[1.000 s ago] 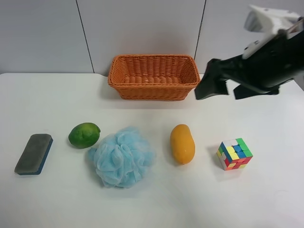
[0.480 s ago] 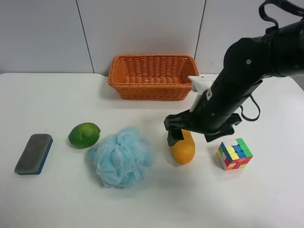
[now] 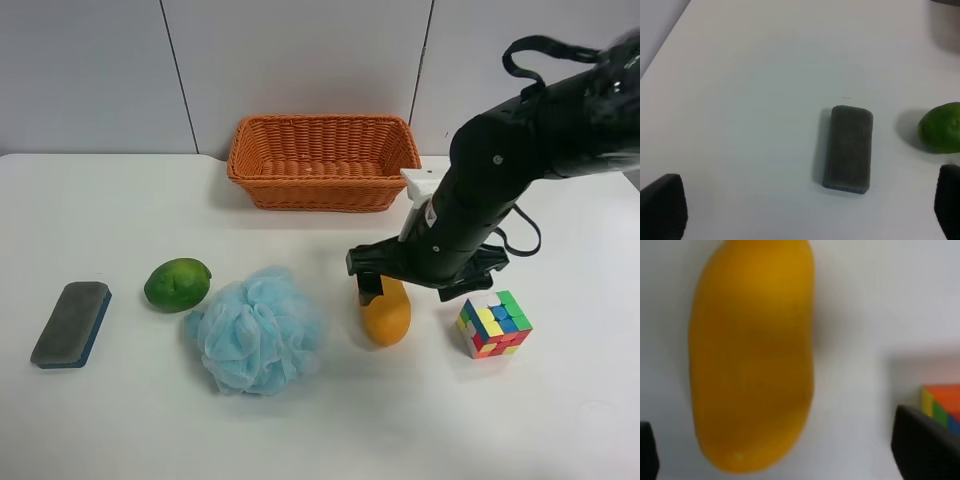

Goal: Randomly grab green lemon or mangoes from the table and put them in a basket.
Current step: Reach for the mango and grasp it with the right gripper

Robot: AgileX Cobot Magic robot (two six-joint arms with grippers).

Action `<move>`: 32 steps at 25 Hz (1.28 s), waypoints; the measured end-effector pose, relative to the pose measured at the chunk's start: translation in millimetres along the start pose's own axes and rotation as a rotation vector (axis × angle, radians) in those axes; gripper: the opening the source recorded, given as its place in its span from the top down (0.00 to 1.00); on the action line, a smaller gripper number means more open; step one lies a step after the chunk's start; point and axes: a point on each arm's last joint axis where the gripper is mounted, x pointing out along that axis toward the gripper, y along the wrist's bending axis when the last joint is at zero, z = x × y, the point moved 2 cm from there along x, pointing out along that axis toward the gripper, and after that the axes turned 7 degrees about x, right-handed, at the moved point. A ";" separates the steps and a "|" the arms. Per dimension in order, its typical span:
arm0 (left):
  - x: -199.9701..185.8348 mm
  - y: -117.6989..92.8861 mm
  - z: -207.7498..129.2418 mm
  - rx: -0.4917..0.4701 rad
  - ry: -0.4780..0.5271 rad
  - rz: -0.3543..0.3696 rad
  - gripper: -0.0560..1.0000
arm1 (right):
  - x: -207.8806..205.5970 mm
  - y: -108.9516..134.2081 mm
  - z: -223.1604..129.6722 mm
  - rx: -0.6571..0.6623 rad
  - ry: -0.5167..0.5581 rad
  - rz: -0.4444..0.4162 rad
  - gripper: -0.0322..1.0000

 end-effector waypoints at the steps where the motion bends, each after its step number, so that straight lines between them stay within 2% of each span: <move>1: 0.0 0.0 0.0 0.000 0.000 0.000 0.01 | 4.9 0.9 0.3 0.006 0.002 0.004 0.08; 9: 0.0 0.0 0.0 0.000 0.000 0.000 0.01 | 37.4 -0.7 -3.8 0.017 0.055 -0.030 0.08; 21: 0.0 0.0 0.0 0.000 0.000 0.000 0.01 | 53.7 4.6 2.2 0.015 0.052 -0.027 0.08; 28: 0.0 0.0 0.0 0.000 0.000 0.000 0.01 | 48.4 12.3 10.0 0.006 0.053 -0.027 0.19; 32: 0.0 0.0 0.0 0.000 0.000 0.000 0.01 | 48.2 9.6 7.6 -0.002 0.074 -0.051 0.21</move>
